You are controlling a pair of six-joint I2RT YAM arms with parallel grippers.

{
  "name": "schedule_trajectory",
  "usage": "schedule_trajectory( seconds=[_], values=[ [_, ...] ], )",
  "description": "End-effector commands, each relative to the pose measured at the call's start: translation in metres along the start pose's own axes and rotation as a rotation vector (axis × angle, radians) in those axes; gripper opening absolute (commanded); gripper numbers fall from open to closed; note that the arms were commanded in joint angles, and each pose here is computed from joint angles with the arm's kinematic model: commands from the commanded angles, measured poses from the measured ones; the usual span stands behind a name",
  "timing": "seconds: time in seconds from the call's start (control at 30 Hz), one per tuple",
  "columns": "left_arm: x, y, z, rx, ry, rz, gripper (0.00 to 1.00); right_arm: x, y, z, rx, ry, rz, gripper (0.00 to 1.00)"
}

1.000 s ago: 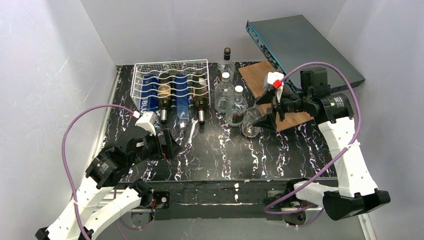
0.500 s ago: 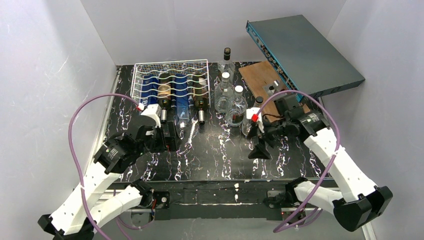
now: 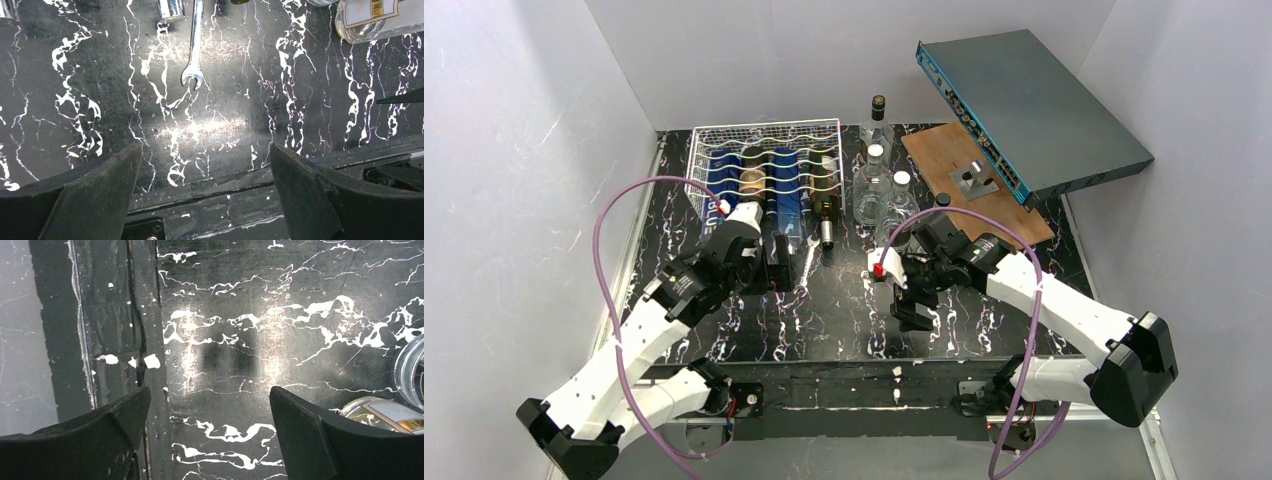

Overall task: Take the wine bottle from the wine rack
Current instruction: Pick up the wine bottle from the wine rack.

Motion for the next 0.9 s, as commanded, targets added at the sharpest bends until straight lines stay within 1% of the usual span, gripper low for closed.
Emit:
schedule_trajectory(
  seconds=[0.0,0.2,0.27,0.4,0.47,0.6,0.7,0.87],
  values=[
    [-0.023,0.009,-0.001,0.047,0.011,-0.045,0.99,-0.008,0.011,-0.01,0.034,-0.037,-0.065,0.98],
    [-0.052,0.027,-0.001,0.143,-0.025,-0.06,0.99,-0.017,0.006,-0.002,0.037,-0.017,-0.109,0.98],
    [-0.062,0.036,0.002,0.152,-0.014,-0.044,0.99,-0.018,0.005,0.003,0.037,0.006,-0.137,0.98],
    [-0.073,0.051,0.005,0.117,0.068,0.001,0.99,-0.021,0.002,0.017,0.038,0.087,-0.21,0.98],
    [-0.077,0.058,0.007,0.096,0.114,0.033,0.99,-0.023,-0.002,0.02,0.042,0.104,-0.225,0.98],
    [-0.083,0.069,0.01,0.052,0.18,0.061,0.99,-0.024,-0.004,0.019,0.049,0.1,-0.222,0.98],
    [-0.087,0.079,0.009,0.004,0.195,0.066,0.99,-0.027,-0.013,0.017,0.064,0.08,-0.194,0.98],
    [-0.11,0.08,0.008,-0.062,0.177,0.155,0.99,-0.024,-0.015,0.011,0.061,0.053,-0.189,0.98]
  ],
)
Point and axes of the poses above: each gripper's point midway between its finger pads, its own x axis back along the fingers, its own z axis along the line the jaws close on, y = z × x, the point moved 2 cm from there along x, back along the fingers, and after that the axes turned 4 degrees about x, right-handed, at the moved point
